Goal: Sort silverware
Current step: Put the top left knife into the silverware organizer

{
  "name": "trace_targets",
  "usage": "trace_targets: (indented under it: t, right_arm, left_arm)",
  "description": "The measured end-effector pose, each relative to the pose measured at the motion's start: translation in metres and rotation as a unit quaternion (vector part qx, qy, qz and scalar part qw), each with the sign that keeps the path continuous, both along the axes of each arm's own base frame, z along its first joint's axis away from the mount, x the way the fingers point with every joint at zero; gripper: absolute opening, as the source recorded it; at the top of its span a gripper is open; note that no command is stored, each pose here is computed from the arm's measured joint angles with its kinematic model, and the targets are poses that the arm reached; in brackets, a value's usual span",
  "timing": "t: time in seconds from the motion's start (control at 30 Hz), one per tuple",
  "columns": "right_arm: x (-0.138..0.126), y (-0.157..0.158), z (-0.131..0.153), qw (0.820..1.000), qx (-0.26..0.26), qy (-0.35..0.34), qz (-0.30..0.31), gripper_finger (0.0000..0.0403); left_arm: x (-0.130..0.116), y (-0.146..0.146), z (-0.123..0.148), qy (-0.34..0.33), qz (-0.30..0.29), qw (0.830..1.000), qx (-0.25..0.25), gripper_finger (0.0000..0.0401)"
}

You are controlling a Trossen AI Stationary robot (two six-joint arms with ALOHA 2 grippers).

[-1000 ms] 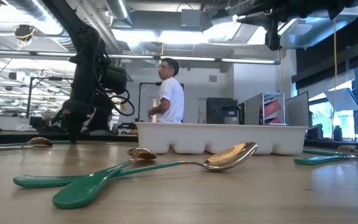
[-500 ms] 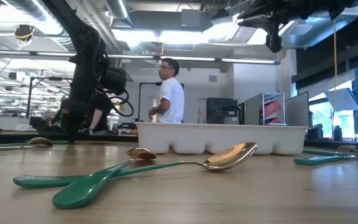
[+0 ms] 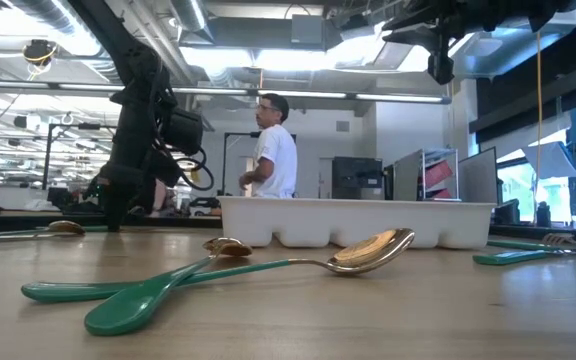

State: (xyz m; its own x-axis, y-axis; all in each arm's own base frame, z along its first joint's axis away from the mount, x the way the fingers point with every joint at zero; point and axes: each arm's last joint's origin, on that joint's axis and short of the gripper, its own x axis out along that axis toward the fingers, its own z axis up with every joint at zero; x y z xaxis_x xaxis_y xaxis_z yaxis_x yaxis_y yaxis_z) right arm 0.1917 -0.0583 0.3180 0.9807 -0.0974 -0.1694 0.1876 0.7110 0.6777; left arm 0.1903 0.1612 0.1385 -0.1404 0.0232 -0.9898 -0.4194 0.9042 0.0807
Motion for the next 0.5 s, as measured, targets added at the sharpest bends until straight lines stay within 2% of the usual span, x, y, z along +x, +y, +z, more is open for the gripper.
trace_targets:
  t: [0.33,0.5]
  right_arm:
    - [0.0,0.0,-0.0001,1.0,0.0,0.0,0.0,0.006]
    - [0.0,0.0,-0.0001,1.0,0.0,0.0,0.0,0.006]
  left_arm:
    - [0.0,0.0,0.0003,-0.001,0.007,1.0,0.002,0.01]
    - [-0.0005,-0.0012,0.0085,-0.019,0.005,1.0,0.011,0.01]
